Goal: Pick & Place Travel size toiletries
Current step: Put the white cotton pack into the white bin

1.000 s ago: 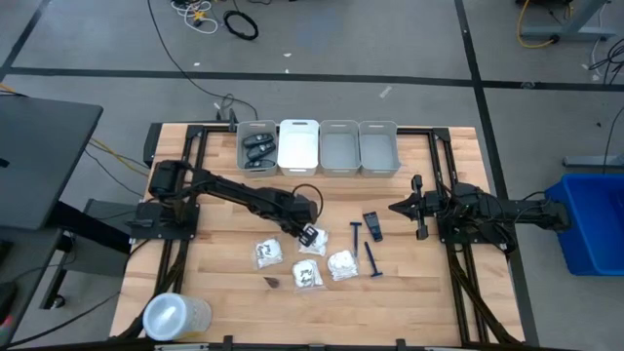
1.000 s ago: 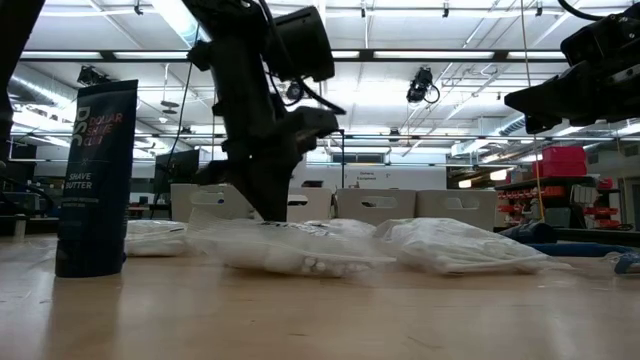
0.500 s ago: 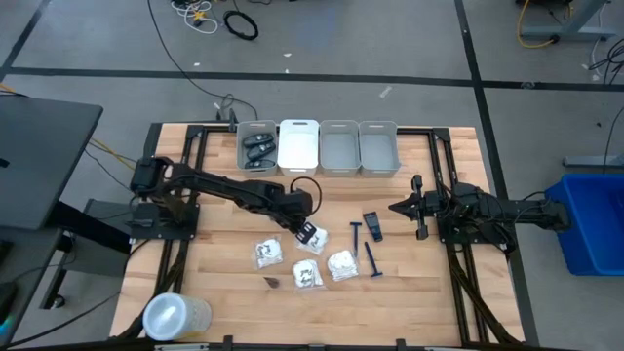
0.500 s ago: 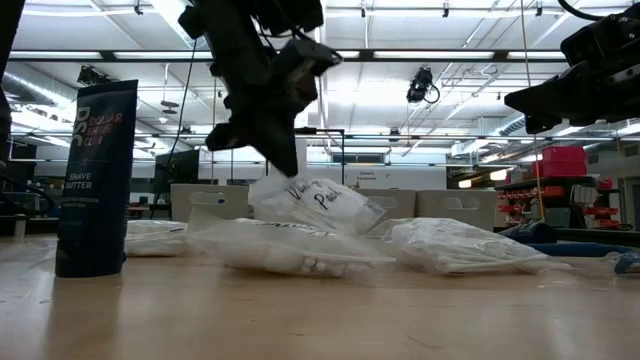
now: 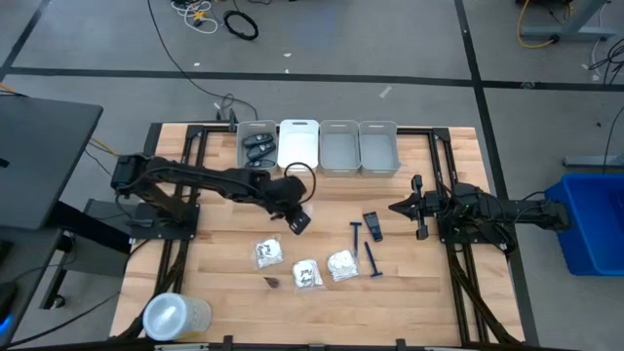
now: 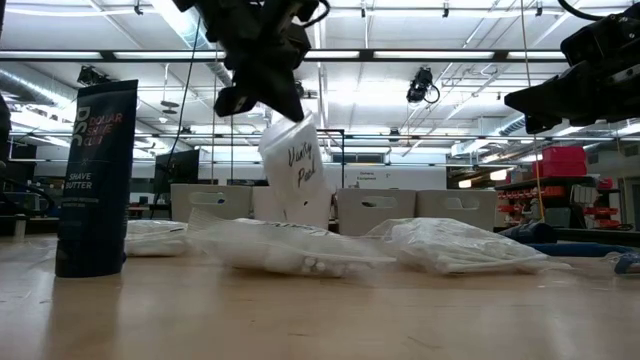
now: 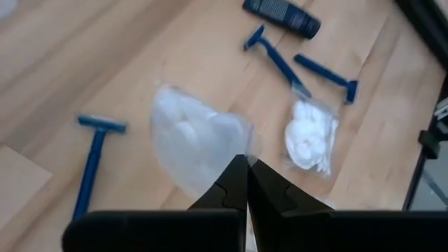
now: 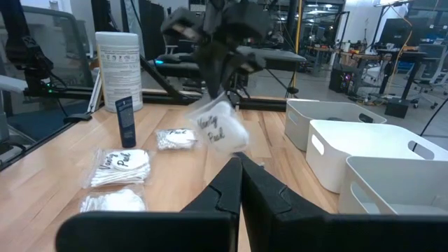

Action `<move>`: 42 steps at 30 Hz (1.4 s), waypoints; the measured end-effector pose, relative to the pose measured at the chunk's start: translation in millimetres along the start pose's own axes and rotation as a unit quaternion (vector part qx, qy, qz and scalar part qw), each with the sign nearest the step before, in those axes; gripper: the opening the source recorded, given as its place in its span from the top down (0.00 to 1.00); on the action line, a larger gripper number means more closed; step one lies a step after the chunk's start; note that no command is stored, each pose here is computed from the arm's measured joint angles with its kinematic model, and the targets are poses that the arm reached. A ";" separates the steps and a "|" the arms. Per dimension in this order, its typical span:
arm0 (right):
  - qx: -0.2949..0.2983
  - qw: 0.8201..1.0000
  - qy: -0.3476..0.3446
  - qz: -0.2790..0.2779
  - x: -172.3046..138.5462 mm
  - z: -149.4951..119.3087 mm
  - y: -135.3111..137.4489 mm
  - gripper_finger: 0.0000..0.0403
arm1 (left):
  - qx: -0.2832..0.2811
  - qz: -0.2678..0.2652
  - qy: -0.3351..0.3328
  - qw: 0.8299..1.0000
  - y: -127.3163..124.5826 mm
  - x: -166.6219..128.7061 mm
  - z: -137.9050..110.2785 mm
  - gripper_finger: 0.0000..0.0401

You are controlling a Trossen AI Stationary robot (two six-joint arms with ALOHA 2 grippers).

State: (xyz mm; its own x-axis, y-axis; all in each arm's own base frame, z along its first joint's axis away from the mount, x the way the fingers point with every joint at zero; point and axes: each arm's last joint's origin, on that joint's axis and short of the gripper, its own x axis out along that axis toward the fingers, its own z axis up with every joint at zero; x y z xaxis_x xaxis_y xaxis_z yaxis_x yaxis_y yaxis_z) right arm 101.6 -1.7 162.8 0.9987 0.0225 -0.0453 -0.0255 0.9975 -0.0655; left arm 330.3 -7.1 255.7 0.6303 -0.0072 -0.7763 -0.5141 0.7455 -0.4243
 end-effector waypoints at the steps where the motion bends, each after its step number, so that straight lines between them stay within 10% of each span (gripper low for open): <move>1: 0.000 1.000 0.000 0.000 0.0 0.1 0.0 0.97 | 0.000 -0.001 -0.004 1.000 1.0 -2.8 1.8 0.99; 42: 0.000 1.000 0.000 0.000 0.0 0.0 0.0 0.97 | 0.045 0.012 -0.138 0.989 107.7 -77.0 123.3 0.99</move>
State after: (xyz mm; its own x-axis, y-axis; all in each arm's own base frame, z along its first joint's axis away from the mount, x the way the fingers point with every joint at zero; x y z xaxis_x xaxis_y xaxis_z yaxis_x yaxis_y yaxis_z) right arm 101.6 -1.7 162.8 0.9987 0.0225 -0.0449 -0.0255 0.9975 -0.0655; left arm 298.1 155.9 327.2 0.7605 0.1842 -0.6227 -0.4846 0.7993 -0.3555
